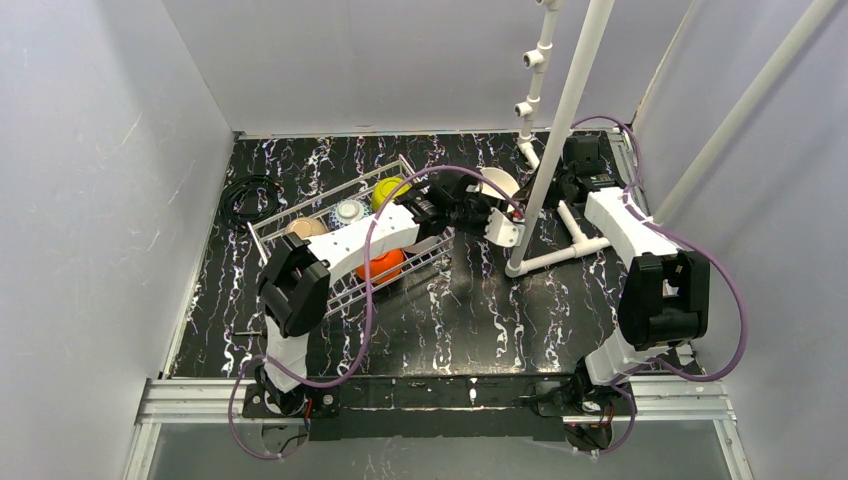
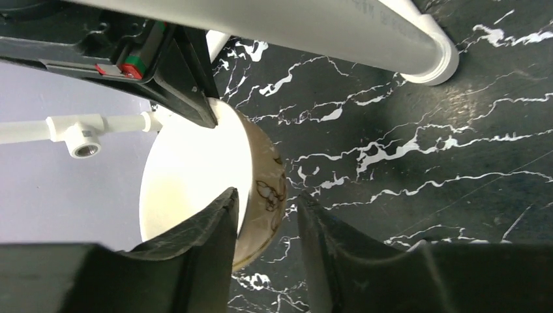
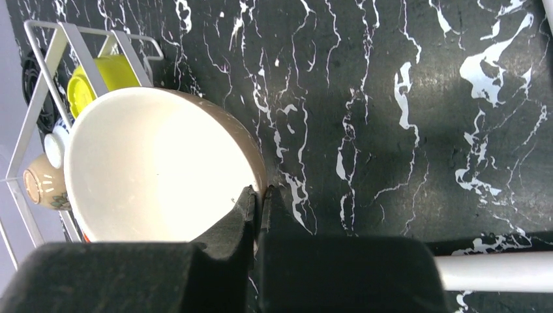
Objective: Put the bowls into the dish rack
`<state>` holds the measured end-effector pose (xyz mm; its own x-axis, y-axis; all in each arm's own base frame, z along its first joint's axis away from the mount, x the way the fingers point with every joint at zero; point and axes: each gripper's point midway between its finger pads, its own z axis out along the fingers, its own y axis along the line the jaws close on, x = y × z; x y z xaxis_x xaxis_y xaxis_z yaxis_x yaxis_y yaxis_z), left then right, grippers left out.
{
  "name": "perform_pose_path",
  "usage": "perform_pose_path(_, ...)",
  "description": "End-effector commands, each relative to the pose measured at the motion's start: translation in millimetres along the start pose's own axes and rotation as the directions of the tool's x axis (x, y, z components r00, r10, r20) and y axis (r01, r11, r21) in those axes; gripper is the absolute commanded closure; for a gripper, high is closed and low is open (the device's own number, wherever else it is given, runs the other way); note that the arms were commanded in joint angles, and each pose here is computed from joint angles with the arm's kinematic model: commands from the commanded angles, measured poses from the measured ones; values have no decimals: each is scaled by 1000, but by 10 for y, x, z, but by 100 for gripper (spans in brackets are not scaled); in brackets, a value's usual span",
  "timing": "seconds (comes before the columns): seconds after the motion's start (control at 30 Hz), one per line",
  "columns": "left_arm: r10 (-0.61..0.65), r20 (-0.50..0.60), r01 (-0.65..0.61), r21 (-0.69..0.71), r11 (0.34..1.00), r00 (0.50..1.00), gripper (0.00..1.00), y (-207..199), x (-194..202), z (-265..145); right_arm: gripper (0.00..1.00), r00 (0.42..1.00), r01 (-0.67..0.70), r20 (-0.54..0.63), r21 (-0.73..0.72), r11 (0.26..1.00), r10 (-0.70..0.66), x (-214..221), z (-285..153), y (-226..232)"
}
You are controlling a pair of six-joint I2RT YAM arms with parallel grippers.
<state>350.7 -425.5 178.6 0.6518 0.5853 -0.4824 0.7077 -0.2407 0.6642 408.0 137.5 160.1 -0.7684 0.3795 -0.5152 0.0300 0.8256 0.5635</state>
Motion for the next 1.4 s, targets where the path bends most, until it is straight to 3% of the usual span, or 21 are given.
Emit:
perform_pose_path(0.0, 19, -92, -18, 16, 1000, 996, 67, 45, 63, 3, 99, 992, 75, 113, -107, 991, -63, -386, -307, 437)
perform_pose_path(0.33, 48, -157, -38, 68, 997, 986, 65, -42, 176, 47, 99, 990, 108, 105, -110, 988, -97, -401, -397, 492)
perform_pose_path(0.57, 84, -167, -73, 68, 995, 982, 72, -90, 232, 59, 99, 988, 128, 100, -147, 981, -114, -381, -494, 597)
perform_pose_path(0.87, 122, -175, -110, 77, 991, 977, 66, -85, 251, 36, 99, 987, 151, 79, -157, 976, -140, -337, -695, 682)
perform_pose_path(1.17, 114, -178, -101, 80, 992, 977, 99, -82, 232, -8, 99, 987, 153, 76, -150, 977, -143, -334, -761, 690)
perform_pose_path(1.27, 108, -176, -96, 78, 992, 978, 100, -70, 214, -41, 97, 989, 133, 78, -136, 982, -124, -346, -741, 669)
perform_pose_path(1.37, 98, -166, -86, 78, 993, 981, 100, -69, 182, -69, 77, 992, 101, 88, -114, 988, -92, -369, -731, 638)
